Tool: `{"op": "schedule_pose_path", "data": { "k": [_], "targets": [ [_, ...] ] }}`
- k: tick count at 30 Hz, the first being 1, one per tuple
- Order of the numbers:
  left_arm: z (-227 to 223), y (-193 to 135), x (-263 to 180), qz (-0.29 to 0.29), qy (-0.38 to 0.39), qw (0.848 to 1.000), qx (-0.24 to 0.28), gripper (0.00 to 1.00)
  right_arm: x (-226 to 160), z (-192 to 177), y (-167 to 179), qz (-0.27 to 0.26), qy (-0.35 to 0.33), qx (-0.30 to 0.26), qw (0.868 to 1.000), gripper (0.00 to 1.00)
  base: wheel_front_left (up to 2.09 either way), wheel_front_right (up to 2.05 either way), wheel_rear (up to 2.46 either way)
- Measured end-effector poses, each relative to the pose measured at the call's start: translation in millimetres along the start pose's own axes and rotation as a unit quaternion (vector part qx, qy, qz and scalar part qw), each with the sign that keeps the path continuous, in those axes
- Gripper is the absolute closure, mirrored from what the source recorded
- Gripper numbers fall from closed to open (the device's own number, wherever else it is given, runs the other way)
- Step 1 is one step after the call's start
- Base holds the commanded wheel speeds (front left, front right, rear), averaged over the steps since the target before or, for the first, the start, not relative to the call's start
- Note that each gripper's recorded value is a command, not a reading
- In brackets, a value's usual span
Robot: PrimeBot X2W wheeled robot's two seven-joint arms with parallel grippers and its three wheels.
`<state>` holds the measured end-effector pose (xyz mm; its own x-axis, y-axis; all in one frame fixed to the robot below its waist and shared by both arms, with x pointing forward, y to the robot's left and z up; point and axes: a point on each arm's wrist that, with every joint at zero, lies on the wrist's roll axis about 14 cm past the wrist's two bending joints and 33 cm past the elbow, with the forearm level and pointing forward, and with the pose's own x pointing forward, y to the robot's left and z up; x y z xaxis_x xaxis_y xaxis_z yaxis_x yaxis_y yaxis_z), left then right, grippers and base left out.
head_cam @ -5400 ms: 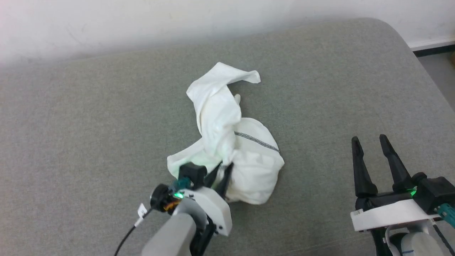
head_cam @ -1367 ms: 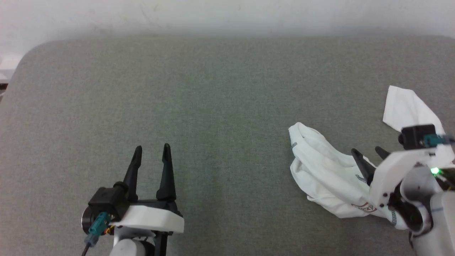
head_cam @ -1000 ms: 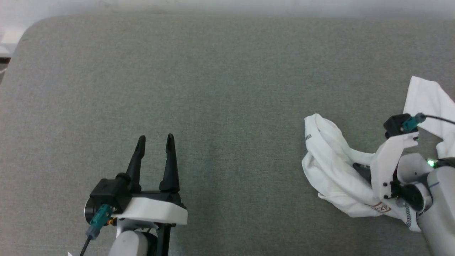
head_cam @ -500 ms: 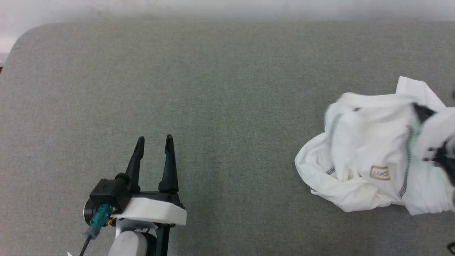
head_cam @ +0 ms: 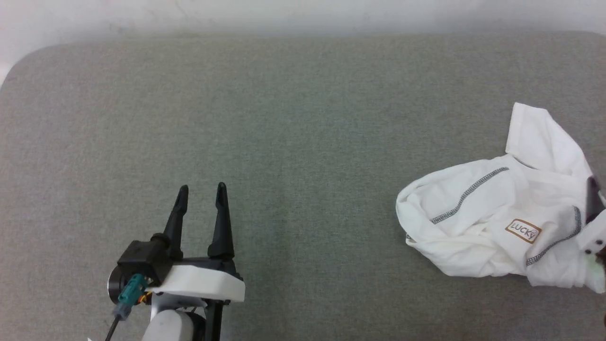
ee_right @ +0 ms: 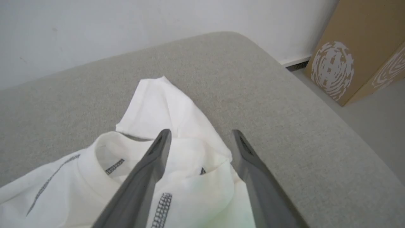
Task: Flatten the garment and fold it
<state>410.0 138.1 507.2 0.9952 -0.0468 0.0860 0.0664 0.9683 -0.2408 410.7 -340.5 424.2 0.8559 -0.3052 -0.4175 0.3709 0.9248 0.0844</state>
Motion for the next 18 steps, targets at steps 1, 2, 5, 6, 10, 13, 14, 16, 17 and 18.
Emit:
{"op": "schedule_pose_path", "data": {
  "k": [1,2,5,6,10,13,14,16,17,18],
  "targets": [
    [0.7,-0.8,0.0,-0.001,-0.001,1.0,0.001,0.0,-2.0,13.1,-0.1,-0.001,-0.032,0.003,0.999,0.0,0.0,0.0,0.0],
    [1.5,-2.0,-0.2,-0.003,-0.002,1.0,0.002,0.0,-4.6,26.7,1.2,0.0,-0.063,0.003,0.998,0.0,0.0,0.0,0.0],
    [3.2,-3.7,-2.4,-0.005,-0.004,1.0,0.004,0.0,-14.3,55.8,19.4,0.023,-0.122,-0.002,0.992,0.0,0.0,0.0,0.0],
    [2.7,-4.4,-4.0,-0.007,-0.002,1.0,0.006,0.0,-17.2,59.1,30.9,0.038,-0.124,-0.007,0.992,0.0,0.0,0.0,0.0],
    [3.7,-9.5,-6.9,-0.014,-0.003,1.0,0.007,0.0,-31.0,44.3,84.0,0.114,-0.071,-0.038,0.99,0.0,0.0,0.0,0.0],
    [4.9,-12.8,-7.0,-0.019,-0.004,1.0,0.006,0.0,-41.5,21.2,120.1,0.171,-0.009,-0.064,0.983,0.0,0.0,0.0,0.0],
    [4.7,-13.2,-7.1,-0.019,-0.004,1.0,0.006,0.0,-44.0,12.9,130.1,0.186,0.013,-0.075,0.98,0.0,0.0,0.0,0.0],
    [3.9,-12.7,-7.6,-0.019,-0.003,1.0,0.006,0.0,-48.0,-4.8,146.0,0.211,0.057,-0.09,0.972,0.0,0.0,0.0,0.0],
    [3.2,-11.8,-7.6,-0.018,-0.002,1.0,0.006,0.0,-49.1,-12.6,152.6,0.222,0.076,-0.093,0.968,0.0,0.0,0.0,0.0],
    [2.3,-10.2,-7.4,-0.015,-0.001,1.0,0.006,0.0,-49.3,-20.7,158.9,0.231,0.095,-0.101,0.963,0.0,0.0,0.0,0.0]
  ]
}}
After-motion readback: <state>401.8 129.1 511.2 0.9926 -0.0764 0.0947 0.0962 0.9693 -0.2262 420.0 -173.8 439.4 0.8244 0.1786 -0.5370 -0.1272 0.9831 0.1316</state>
